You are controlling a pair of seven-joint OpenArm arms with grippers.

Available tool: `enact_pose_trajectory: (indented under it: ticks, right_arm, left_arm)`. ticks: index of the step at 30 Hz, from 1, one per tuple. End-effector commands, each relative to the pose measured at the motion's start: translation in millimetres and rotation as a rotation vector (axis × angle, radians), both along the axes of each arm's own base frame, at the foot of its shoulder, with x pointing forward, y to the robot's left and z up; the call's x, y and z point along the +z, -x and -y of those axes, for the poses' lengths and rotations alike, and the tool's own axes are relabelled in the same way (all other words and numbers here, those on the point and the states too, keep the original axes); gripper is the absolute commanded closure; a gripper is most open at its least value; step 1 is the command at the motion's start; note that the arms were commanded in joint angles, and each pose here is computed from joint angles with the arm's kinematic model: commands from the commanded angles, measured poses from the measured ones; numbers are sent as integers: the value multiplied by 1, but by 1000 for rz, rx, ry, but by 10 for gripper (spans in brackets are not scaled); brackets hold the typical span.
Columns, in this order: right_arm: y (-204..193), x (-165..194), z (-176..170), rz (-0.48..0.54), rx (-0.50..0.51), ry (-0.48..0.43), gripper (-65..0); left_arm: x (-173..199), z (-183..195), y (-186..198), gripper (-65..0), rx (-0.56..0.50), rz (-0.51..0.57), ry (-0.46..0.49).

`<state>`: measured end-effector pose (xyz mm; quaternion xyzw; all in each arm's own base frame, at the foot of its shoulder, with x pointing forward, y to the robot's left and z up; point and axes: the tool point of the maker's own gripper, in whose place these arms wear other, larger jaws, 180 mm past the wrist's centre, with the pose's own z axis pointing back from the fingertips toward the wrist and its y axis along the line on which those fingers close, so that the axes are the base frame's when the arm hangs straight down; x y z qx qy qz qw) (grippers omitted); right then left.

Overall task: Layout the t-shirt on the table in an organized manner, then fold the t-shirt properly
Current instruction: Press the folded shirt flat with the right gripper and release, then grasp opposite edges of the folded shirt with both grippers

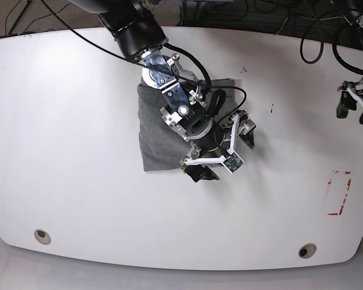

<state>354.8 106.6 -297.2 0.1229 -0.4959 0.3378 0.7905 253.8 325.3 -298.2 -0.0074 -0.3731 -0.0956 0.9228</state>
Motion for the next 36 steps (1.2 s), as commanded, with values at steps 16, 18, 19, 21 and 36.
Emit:
enact_pose_trajectory:
  ticks: [16,18,19,21,36]
  right_arm:
    - [9,-11,103,11,-137,32,-403]
    - [5,-11,116,9,-145,36,-346]
    - [1,-8,123,12,-144,29,-301]
    - [-7,-7,130,8,-141,13,-236]
    - [-43,-53,147,-132,-96,-45,-82]
  left_arm:
    - [-7,182,-29,-289,-388,70,200]
    - [-7,200,-29,-262,-409,74,235]
    - [-8,210,-30,-247,-420,75,257]
    - [-12,223,-28,-235,-431,64,274]
    - [-57,295,-15,-151,-523,-67,233]
